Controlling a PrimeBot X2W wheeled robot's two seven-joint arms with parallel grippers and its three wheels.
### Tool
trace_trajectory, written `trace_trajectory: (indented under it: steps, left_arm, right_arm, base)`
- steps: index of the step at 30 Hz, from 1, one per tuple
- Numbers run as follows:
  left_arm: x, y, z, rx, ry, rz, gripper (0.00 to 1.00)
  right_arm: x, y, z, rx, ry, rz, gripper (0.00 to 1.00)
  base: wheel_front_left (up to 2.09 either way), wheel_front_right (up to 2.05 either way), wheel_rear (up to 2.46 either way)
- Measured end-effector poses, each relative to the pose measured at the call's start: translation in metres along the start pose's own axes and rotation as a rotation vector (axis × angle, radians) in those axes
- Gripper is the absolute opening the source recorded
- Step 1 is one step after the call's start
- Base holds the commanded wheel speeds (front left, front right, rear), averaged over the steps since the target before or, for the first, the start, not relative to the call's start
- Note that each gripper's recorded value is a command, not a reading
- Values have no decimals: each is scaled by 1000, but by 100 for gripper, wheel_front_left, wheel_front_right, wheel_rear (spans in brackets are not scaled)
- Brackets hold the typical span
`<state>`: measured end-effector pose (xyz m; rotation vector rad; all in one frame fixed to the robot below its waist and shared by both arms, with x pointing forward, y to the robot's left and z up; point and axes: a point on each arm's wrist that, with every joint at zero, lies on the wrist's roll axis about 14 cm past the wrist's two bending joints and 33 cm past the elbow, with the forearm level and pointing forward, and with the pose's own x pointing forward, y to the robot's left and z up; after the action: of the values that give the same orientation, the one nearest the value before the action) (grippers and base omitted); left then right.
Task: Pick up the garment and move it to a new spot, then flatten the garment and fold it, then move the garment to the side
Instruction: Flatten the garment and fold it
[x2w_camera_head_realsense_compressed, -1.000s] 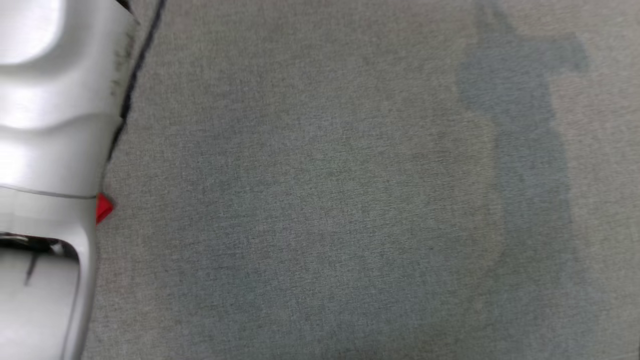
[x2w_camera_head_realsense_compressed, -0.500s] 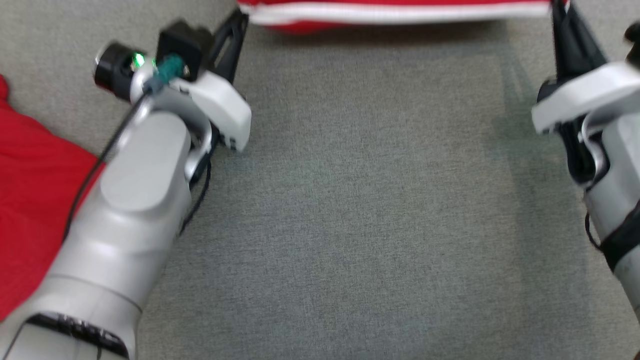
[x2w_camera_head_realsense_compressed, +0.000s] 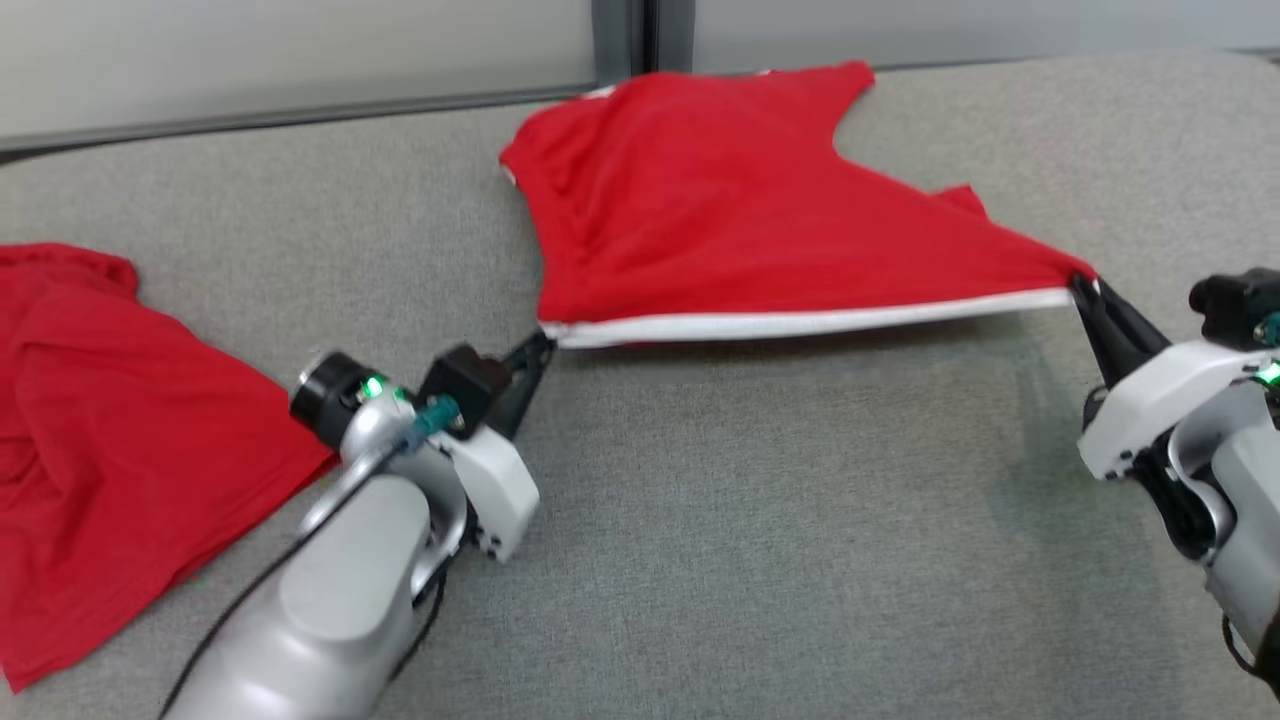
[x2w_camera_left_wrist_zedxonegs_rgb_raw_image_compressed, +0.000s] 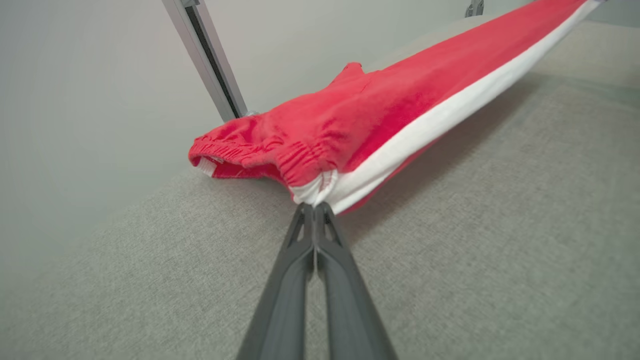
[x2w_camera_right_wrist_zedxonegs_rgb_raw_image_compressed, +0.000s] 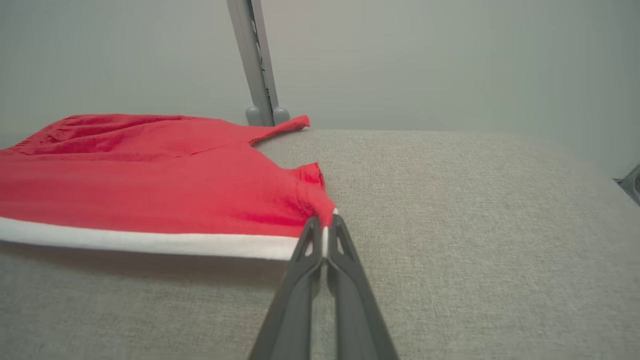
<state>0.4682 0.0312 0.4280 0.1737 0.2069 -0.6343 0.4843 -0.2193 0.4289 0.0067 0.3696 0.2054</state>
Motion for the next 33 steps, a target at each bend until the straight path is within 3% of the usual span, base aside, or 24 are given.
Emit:
trace_trajectory:
  steps: [9,18,29,33]
  left_arm:
    - [-38,-39,-13,31,40,-62,0]
    - [-69,-73,-18,-14,114,-138,0]
    - [-115,-92,-22,-65,218,-265,0]
    - [-125,-102,-23,-84,247,-307,0]
  right_arm:
    - [-54,-1,-28,-13,152,30,0]
    - [-101,-3,-39,-6,281,75,0]
    - [-163,-6,-77,41,571,133,0]
    - [-178,-12,-76,46,612,134,0]
  base:
    - [0,0,0]
    - [0,0,0]
    - [0,0,0]
    - [0,0,0]
